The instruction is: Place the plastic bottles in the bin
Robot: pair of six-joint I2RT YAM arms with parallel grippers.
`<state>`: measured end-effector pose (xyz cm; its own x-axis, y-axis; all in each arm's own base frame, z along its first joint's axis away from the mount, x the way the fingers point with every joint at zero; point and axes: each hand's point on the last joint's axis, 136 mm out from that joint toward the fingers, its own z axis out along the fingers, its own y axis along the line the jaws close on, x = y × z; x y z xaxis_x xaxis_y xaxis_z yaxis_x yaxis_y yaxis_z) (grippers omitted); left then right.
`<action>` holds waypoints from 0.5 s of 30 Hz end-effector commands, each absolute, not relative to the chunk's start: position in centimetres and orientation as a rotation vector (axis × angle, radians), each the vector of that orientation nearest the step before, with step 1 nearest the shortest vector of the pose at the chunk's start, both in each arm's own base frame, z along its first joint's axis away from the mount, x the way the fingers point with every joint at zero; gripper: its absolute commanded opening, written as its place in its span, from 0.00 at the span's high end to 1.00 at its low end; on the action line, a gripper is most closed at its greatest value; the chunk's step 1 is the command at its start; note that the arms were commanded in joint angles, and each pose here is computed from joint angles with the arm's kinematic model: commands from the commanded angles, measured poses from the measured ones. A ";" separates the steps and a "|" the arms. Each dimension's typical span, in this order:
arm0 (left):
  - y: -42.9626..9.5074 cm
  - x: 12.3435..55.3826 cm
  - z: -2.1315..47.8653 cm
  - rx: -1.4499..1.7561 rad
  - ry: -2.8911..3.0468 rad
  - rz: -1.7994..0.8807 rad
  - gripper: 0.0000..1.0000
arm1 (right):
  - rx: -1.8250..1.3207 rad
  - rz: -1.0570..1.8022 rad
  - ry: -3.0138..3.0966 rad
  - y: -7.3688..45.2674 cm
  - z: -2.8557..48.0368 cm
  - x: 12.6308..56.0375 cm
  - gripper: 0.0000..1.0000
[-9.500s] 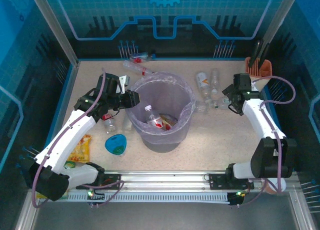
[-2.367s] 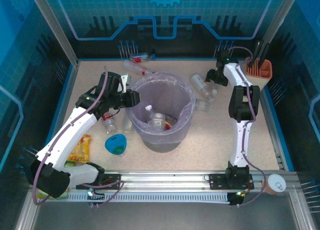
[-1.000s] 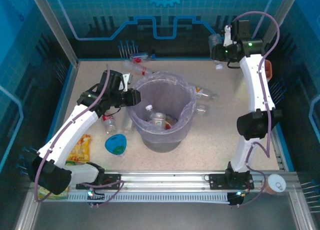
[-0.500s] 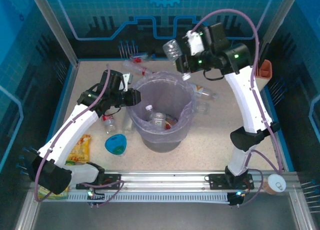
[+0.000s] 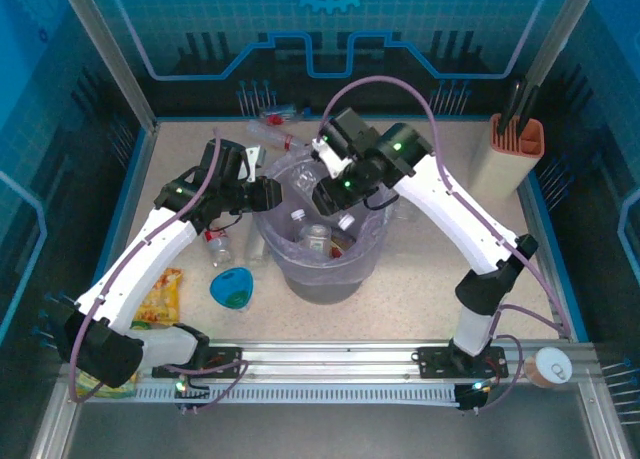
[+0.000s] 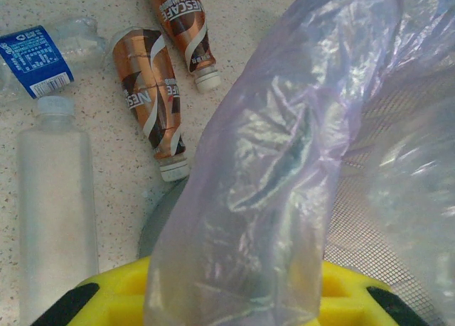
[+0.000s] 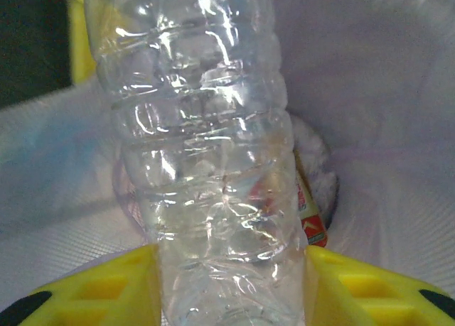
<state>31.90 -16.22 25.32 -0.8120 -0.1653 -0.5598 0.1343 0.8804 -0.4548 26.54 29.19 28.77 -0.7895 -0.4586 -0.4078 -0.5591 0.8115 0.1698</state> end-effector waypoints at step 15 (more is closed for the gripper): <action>-15.9 32.1 23.9 -0.030 2.471 -0.601 0.72 | -0.608 0.328 2.752 29.4 21.5 25.6 0.42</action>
<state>31.94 -16.29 25.32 -0.8114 -0.1644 -0.5609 0.1363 0.8800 -0.4551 26.52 29.18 23.05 -0.8491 -0.3703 -0.3766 -0.4486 0.8821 0.1440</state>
